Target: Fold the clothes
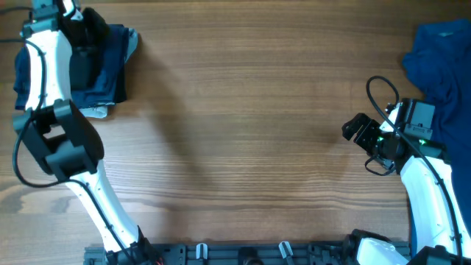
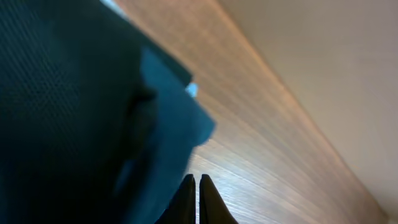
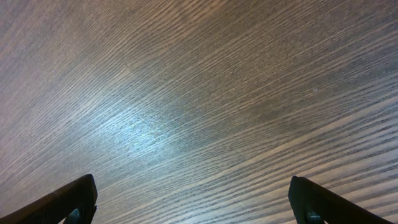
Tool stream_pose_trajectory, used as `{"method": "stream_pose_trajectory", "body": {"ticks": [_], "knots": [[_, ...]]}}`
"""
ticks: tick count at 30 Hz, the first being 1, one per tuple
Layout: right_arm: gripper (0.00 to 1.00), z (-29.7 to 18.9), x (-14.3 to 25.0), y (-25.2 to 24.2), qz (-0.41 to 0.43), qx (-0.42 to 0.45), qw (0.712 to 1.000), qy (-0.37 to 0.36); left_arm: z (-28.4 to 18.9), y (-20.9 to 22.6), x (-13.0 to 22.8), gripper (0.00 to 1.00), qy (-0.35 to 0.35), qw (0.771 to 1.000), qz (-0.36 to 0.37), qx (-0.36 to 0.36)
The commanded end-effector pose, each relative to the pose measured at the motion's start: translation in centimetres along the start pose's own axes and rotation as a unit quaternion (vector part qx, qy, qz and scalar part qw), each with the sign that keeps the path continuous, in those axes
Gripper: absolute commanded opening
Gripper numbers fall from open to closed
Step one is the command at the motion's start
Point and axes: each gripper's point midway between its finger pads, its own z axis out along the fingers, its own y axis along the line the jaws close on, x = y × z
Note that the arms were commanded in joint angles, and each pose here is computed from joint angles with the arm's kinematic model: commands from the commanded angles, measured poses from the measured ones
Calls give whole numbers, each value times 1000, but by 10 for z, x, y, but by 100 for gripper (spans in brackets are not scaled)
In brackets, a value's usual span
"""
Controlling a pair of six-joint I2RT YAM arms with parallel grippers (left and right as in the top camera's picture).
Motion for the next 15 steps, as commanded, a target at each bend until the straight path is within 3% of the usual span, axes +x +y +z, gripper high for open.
{"method": "stream_pose_trajectory", "body": {"ticks": [1,6,7,8,9,10,11,15], "knots": [[100,-4,-8,0,-7,4,1000,-14,12,6,7,4,19,1000,-3,6],[99,-4,-8,0,-7,4,1000,-14,-35,-73,15,6,9,994,45,95],[100,-4,-8,0,-7,4,1000,-14,-45,-92,17,15,-1,992,62,109],[100,-4,-8,0,-7,4,1000,-14,-52,-105,20,33,-8,990,75,119],[100,-4,-8,0,-7,4,1000,-14,-60,-128,26,56,-14,986,95,135],[100,-4,-8,0,-7,4,1000,-14,-61,-139,32,93,-15,984,106,143],[99,-4,-8,0,-7,4,1000,-14,-59,-145,38,100,-10,983,110,145],[99,-4,-8,0,-7,4,1000,-14,-51,-165,61,100,9,980,128,154]]}}
